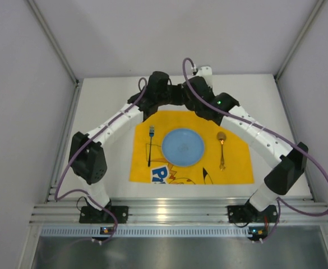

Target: Set the dinner table for one person

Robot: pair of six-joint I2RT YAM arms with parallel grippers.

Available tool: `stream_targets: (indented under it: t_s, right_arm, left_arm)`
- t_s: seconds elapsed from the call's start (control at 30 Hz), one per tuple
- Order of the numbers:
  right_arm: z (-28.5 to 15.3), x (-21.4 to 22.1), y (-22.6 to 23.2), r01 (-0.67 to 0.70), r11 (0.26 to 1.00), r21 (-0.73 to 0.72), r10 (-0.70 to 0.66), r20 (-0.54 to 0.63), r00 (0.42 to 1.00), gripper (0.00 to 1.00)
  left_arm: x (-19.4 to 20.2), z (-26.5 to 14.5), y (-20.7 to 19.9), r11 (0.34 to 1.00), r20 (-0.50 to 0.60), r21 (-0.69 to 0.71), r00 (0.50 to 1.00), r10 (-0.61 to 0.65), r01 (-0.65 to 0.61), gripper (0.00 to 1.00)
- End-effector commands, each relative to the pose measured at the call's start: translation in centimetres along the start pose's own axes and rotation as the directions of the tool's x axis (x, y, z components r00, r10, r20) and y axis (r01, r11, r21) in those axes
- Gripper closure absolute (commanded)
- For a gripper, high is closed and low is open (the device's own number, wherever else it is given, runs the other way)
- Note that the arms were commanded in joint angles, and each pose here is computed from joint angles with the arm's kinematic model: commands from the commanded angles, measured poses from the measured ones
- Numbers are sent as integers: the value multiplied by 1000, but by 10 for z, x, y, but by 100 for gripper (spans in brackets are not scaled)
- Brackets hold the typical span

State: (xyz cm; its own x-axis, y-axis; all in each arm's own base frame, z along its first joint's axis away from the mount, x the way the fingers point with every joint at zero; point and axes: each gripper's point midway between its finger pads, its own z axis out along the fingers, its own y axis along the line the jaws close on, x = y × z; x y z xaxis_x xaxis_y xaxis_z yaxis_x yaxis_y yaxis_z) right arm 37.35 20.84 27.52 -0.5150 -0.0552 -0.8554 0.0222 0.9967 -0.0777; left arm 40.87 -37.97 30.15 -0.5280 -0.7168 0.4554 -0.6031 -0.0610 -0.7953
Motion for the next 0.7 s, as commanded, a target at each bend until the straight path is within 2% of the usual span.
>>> stream_targets:
  t_s: [0.0, 0.1, 0.23, 0.27, 0.33, 0.37, 0.4, 0.43, 0.47, 0.67]
  right_arm:
    - [-13, -41, -19, -39, 994, 105, 25, 133, 991, 82]
    - [-16, -41, -19, -33, 994, 107, 18, 137, 990, 100]
    - [-20, -40, -21, -31, 994, 106, 16, 139, 990, 100]
    - [-21, -40, -22, -28, 994, 105, 14, 137, 990, 100]
    - [-23, -41, -24, -30, 994, 107, 15, 139, 990, 100]
    - [-24, -42, -25, -29, 993, 111, 13, 143, 990, 100]
    - [-25, -43, -27, -27, 993, 117, 10, 144, 989, 100]
    - [-25, -44, -30, -23, 992, 127, 4, 147, 989, 100]
    - [-26, -45, -33, -20, 989, 145, -3, 152, 988, 100]
    - [-18, -40, -41, -5, 983, 183, -20, 136, 991, 100]
  left_arm:
    - [24, -20, -16, 1000, -80, 22, 997, 11, -9, 100]
    - [29, -15, -16, 999, -121, 32, 993, 17, -13, 100]
    - [39, -9, -17, 998, -190, 49, 981, 50, -41, 99]
    - [40, -8, -16, 998, -197, 45, 979, 58, -50, 81]
    - [44, -4, -10, 996, -227, 7, 970, 85, -85, 58]
    - [45, -3, -6, 995, -238, -17, 967, 94, -101, 41]
    - [38, 6, 15, 987, -228, -103, 969, 98, -124, 15]
    - [47, 1, 8, 983, -260, -102, 958, 119, -150, 7]
    - [46, 1, 14, 977, -264, -131, 956, 127, -166, 2]
    - [61, -18, 12, 977, -327, -130, 937, 120, -171, 2]
